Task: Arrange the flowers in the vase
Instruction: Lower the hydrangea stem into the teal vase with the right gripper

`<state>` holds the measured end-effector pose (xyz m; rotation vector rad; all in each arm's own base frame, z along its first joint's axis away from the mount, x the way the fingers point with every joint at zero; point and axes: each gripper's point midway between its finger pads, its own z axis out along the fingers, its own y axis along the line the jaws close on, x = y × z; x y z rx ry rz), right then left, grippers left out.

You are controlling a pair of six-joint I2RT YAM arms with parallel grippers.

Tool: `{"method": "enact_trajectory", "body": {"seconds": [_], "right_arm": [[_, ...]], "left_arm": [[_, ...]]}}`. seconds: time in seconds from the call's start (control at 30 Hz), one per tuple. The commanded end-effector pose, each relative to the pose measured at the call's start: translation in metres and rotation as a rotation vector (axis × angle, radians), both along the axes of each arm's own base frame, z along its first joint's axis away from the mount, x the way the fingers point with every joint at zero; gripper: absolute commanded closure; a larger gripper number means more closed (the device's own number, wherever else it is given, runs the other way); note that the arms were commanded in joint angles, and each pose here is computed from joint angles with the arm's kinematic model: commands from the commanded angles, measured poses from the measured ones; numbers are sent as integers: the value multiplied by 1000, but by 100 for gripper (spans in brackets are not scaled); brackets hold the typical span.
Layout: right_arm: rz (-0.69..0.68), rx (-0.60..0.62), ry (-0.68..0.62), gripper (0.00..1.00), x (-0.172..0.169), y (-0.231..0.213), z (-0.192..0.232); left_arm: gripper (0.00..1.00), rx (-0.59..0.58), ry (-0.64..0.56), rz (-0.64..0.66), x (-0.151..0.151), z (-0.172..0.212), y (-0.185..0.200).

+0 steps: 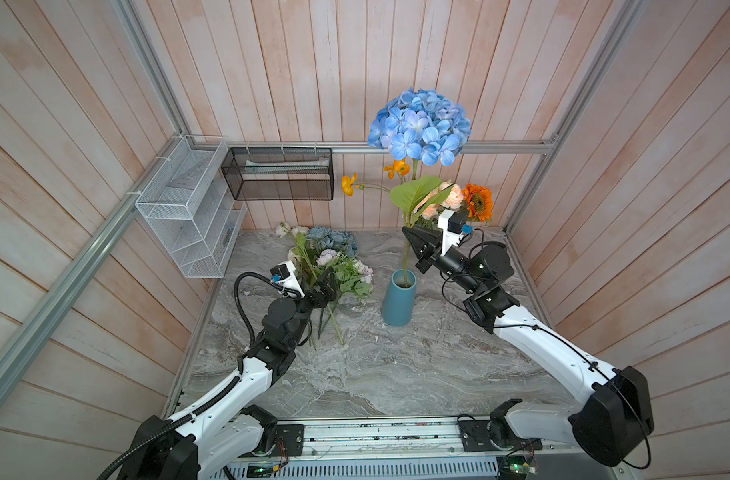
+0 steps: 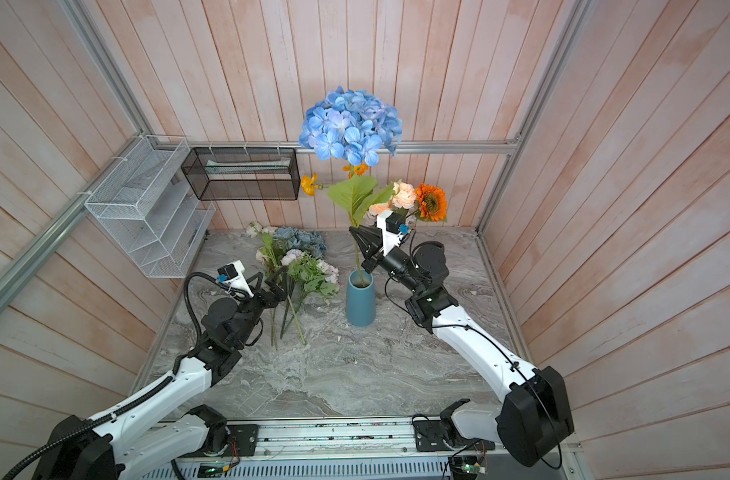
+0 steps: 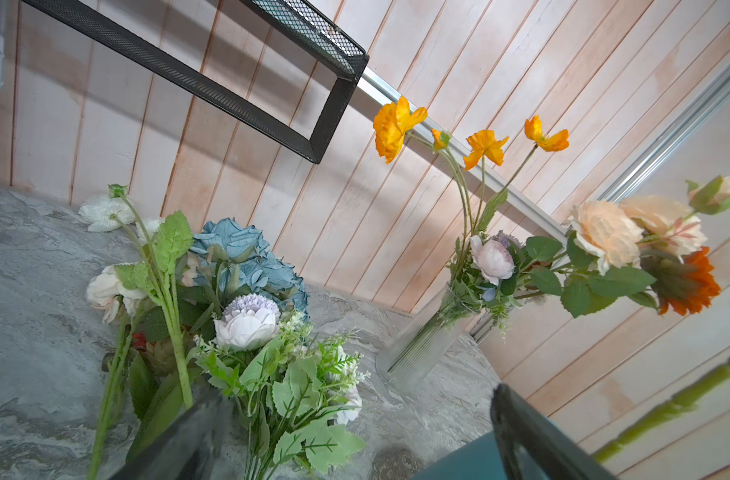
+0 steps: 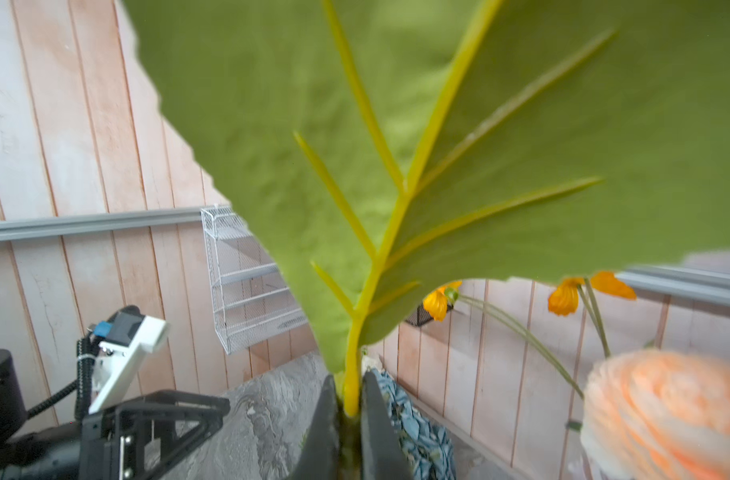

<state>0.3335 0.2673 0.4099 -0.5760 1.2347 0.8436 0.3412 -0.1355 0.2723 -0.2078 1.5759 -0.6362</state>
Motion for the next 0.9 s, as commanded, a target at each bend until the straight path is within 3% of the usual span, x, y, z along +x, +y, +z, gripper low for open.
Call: {"method": "enact_trajectory", "body": {"seconds": [0.0, 0.23, 0.47, 0.6, 0.87], "right_arm": [[-39, 44, 27, 100, 7, -7, -9], [-76, -5, 184, 100, 15, -10, -77], [-121, -128, 304, 100, 23, -12, -127], [-173, -190, 358, 100, 27, -19, -146], [-218, -261, 401, 89, 29, -26, -160]], "left_arm": [[0, -15, 28, 28, -2, -10, 8], [0, -30, 43, 24, 0, -14, 6], [0, -34, 67, 35, 4, -17, 6], [0, -35, 78, 55, 4, -19, 10], [1, -17, 96, 93, 5, -22, 20]]}}
